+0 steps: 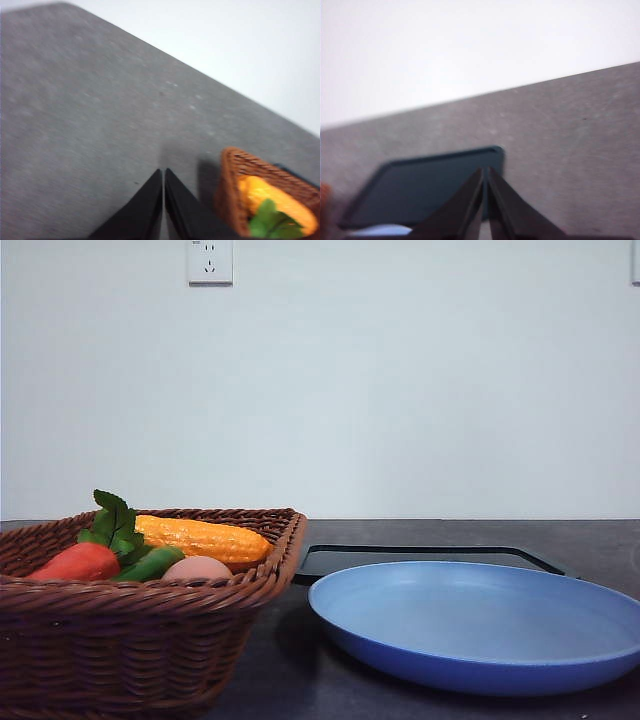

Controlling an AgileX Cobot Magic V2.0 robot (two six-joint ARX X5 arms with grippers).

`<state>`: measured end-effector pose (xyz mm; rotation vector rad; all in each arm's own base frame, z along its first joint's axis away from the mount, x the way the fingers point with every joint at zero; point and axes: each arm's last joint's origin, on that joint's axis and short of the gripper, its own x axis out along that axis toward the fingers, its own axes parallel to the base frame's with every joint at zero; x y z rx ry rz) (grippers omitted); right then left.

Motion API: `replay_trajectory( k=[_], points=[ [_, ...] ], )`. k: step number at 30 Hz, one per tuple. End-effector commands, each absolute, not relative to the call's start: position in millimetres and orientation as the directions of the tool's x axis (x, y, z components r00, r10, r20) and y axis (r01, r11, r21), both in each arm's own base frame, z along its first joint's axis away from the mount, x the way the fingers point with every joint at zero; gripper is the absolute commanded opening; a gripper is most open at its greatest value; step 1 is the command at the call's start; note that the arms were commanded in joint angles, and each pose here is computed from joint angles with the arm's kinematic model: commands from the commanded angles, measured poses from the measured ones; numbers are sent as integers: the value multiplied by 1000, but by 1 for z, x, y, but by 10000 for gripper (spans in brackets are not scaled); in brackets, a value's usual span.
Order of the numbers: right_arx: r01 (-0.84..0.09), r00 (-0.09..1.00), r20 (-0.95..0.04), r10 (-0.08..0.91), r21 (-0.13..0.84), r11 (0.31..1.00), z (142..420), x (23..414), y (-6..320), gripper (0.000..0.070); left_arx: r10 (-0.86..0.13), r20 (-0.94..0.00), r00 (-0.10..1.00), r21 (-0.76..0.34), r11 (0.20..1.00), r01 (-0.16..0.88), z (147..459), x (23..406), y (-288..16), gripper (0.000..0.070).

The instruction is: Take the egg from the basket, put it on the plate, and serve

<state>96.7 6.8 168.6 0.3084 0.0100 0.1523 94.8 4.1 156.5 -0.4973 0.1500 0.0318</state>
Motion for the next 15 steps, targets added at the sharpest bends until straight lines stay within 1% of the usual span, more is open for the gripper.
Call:
replay_trajectory(
  k=[1,4,7,8,11,15],
  points=[
    [-167,985,35,168,431,887,170,97,7,0,-37,-181,983,-553,830,-71,147,96,3,0],
    [-224,972,37,232,442,869,172,96,9,0,-107,-174,979,-575,818,-13,148,96,1,0],
    [-263,956,4,294,465,845,173,94,11,0,-205,-150,967,-595,800,77,151,95,-1,0],
    [-248,955,-24,296,483,840,174,93,11,0,-222,-144,964,-606,790,92,153,95,-2,0],
    [-207,952,-96,291,498,842,180,89,11,0,-229,-130,965,-610,785,104,164,93,-2,0],
    [-172,944,-159,288,508,844,192,88,10,0,-246,-134,960,-610,784,116,183,92,-3,0]
  ],
)
